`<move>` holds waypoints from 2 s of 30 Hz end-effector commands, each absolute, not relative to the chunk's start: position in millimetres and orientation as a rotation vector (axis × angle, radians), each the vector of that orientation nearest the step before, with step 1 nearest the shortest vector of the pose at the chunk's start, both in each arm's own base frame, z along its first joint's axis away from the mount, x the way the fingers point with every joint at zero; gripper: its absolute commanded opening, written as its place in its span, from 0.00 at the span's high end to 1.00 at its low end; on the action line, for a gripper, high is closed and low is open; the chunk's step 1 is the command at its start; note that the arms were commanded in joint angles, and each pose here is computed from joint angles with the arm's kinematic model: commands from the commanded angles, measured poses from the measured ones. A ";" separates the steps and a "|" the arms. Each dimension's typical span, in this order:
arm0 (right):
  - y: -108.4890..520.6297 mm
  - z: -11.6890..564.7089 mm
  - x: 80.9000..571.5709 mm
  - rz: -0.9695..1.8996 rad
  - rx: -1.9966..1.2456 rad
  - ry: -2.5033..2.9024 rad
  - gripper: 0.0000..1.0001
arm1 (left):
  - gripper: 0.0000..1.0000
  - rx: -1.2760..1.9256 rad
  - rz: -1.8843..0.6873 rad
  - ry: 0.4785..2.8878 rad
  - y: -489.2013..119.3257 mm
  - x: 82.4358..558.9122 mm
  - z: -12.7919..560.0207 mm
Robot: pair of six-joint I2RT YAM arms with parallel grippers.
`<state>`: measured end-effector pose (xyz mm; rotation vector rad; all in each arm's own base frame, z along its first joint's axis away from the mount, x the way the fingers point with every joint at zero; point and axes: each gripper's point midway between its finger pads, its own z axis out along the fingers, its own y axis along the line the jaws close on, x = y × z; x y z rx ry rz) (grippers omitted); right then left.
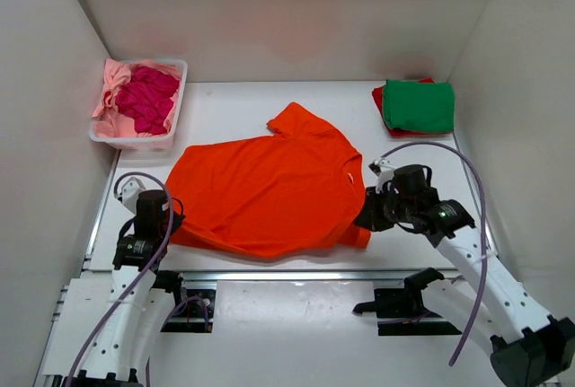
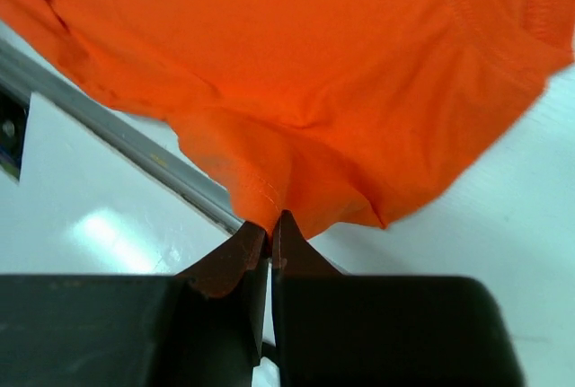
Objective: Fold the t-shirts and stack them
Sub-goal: Flatten out the tshirt, then grap the side of the flattened tshirt closest away from the robot with both arms, then fold the flattened tshirt in 1/3 of the way
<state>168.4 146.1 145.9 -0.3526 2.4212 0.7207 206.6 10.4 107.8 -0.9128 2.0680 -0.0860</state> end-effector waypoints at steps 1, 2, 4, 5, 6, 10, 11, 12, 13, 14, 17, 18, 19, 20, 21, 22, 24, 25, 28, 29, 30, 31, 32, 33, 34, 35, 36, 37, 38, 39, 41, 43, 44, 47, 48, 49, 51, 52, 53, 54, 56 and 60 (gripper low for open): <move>164.7 151.5 181.1 0.771 -0.466 2.370 1.00 | 1.00 -0.980 -0.059 2.026 17.6 205.9 110.2; 166.3 150.4 188.8 0.768 -0.485 2.365 1.00 | 1.00 -1.006 -0.039 2.028 21.3 203.0 105.7; 169.8 150.9 196.6 0.780 -0.518 2.360 1.00 | 1.00 -1.023 -0.012 2.004 27.3 204.0 110.5; 170.5 152.7 206.2 0.774 -0.527 2.357 1.00 | 1.00 -1.039 0.006 1.996 29.9 203.5 110.8; 171.0 159.2 211.8 0.764 -0.543 2.339 1.00 | 1.00 -1.049 0.023 1.997 32.5 202.3 110.6; 173.2 157.1 237.6 0.721 -0.600 2.340 1.00 | 1.00 -1.101 0.075 1.971 42.3 198.6 108.1; 172.1 156.2 244.4 0.717 -0.594 2.344 1.00 | 1.00 -1.106 0.096 1.988 42.9 196.6 102.4; 173.6 162.6 251.9 0.717 -0.589 2.326 1.00 | 1.00 -1.119 0.108 1.981 45.3 196.0 103.1; 173.2 157.6 258.4 0.705 -0.603 2.333 1.00 | 1.00 -1.130 0.123 1.982 47.4 194.7 102.1; 172.9 159.1 265.0 0.694 -0.598 2.329 1.00 | 1.00 -1.134 0.138 1.994 48.3 194.7 100.0; 177.4 156.1 279.5 0.677 -0.653 2.323 1.00 | 1.00 -1.161 0.174 2.008 52.0 192.9 95.3; 176.1 158.0 287.4 0.660 -0.661 2.306 1.00 | 1.00 -1.166 0.173 2.002 52.4 193.5 97.2; 177.3 152.8 289.0 0.664 -0.675 2.320 1.00 | 1.00 -1.181 0.182 1.992 54.7 193.1 97.5; 179.7 151.9 297.4 0.649 -0.692 2.313 1.00 | 1.00 -1.196 0.194 1.995 55.9 192.0 95.0; 180.6 154.8 299.5 0.648 -0.697 2.300 1.00 | 1.00 -1.198 0.207 2.001 56.7 190.8 91.6; 183.0 151.3 302.7 0.652 -0.703 2.311 1.00 | 1.00 -1.210 0.208 1.994 58.0 190.5 91.6; 187.8 150.2 308.4 0.664 -0.709 2.303 1.00 | 1.00 -1.231 0.223 1.986 60.0 188.2 88.7; 188.7 145.9 311.0 0.664 -0.716 2.310 1.00 | 1.00 -1.238 0.226 1.986 60.5 186.6 84.9; 193.0 144.9 319.9 0.666 -0.736 2.293 1.00 | 1.00 -1.254 0.241 1.966 64.0 186.3 80.7; 193.4 141.5 323.6 0.666 -0.740 2.295 1.00 | 1.00 -1.249 0.236 1.974 62.8 186.0 79.1; 195.7 139.4 325.1 0.666 -0.760 2.291 1.00 | 1.00 -1.257 0.241 1.960 64.4 187.4 77.8; 196.3 141.4 331.0 0.657 -0.761 2.283 1.00 | 1.00 -1.257 0.234 1.950 64.7 190.5 80.0; 195.8 139.7 332.2 0.651 -0.763 2.288 1.00 | 1.00 -1.251 0.231 1.952 64.4 191.7 78.4; 197.8 136.8 335.0 0.650 -0.773 2.288 1.00 | 1.00 -1.254 0.233 1.957 64.0 191.4 75.6; 196.8 141.4 338.0 0.643 -0.775 2.272 0.99 | 1.00 -1.253 0.233 1.956 64.0 192.3 73.4; 195.7 139.7 339.3 0.639 -0.774 2.276 1.00 | 1.00 -1.247 0.226 1.948 64.2 195.3 74.0; 194.6 139.5 341.2 0.626 -0.775 2.276 1.00 | 1.00 -1.226 0.219 1.953 63.2 198.4 75.6; 191.6 136.8 343.0 0.607 -0.775 2.284 1.00 | 1.00 -1.224 0.208 1.953 62.3 200.8 75.0; 193.0 136.9 341.7 0.614 -0.775 2.285 1.00 | 1.00 -1.217 0.206 1.940 63.1 204.1 76.7; 190.4 134.9 343.0 0.614 -0.771 2.287 1.00 | 1.00 -1.211 0.218 1.941 64.6 203.9 75.6; 187.1 134.4 345.2 0.608 -0.759 2.289 1.00 | 1.00 -1.196 0.206 1.924 64.9 210.9 77.4; 184.4 135.6 349.9 0.603 -0.750 2.284 1.00 | 1.00 -1.182 0.228 1.939 66.3 212.9 73.2; 184.2 133.3 351.7 0.606 -0.741 2.292 0.99 | 1.00 -1.170 0.239 1.941 67.6 215.0 74.1; 186.7 130.9 355.4 0.611 -0.761 2.289 1.00 | 1.00 -1.196 0.279 1.947 74.5 216.1 69.3; 188.7 131.6 355.4 0.614 -0.765 2.288 1.00 | 1.00 -1.202 0.283 1.947 75.6 217.2 68.8; 189.5 132.3 358.6 0.612 -0.762 2.283 1.00 | 1.00 -1.199 0.288 1.955 75.4 218.1 66.7; 190.3 129.7 360.7 0.609 -0.765 2.289 1.00 | 0.91 -1.208 0.304 1.964 77.7 215.3 61.2; 189.0 126.0 362.7 0.608 -0.759 2.298 1.00 | 0.87 -1.211 0.295 1.967 75.8 215.7 57.7; 187.3 124.4 363.1 0.600 -0.751 2.308 0.99 | 0.87 -1.199 0.290 1.966 75.6 217.2 55.6; 186.3 123.5 364.7 0.594 -0.742 2.311 1.00 | 0.88 -1.198 0.271 1.944 76.8 222.0 59.0; 181.7 120.8 367.8 0.594 -0.722 2.317 1.00 | 0.88 -1.167 0.240 1.941 74.8 228.5 60.8; 176.4 120.4 370.4 0.576 -0.735 2.314 0.99 | 1.00 -1.081 0.246 1.981 69.7 240.8 66.3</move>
